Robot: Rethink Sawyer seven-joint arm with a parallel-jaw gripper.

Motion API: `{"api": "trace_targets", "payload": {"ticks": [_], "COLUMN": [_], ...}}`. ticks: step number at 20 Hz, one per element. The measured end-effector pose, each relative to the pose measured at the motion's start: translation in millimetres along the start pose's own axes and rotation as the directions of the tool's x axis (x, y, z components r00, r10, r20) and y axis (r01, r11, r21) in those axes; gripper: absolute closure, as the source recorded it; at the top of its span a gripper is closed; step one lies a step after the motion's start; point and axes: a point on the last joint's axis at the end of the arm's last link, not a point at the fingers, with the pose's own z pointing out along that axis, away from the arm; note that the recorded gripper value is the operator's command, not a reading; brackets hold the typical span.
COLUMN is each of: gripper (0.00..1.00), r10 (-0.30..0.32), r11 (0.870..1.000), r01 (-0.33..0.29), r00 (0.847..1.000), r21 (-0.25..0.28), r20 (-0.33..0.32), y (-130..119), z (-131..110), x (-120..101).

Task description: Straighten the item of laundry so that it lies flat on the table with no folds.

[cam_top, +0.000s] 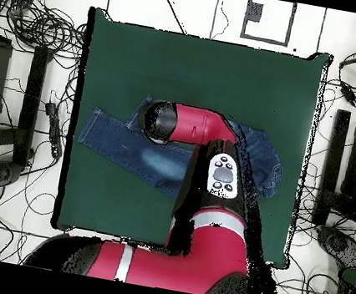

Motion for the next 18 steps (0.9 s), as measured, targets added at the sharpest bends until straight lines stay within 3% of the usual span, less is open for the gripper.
{"api": "trace_targets", "payload": {"ticks": [6, 13, 18], "gripper": [1.0, 1.0, 1.0], "r10": [0.01, 0.014, 0.016], "r11": [1.0, 0.999, 0.999], "r01": [-0.01, -0.013, -0.016], "r00": [1.0, 1.0, 1.0], "r21": [0.016, 0.034, 0.048], "r20": [0.004, -0.01, 0.004], "y": [-2.3, -4.4, -0.8], "z": [7.2, 37.5, 34.2], "x": [-4.2, 7.9, 7.5]}}
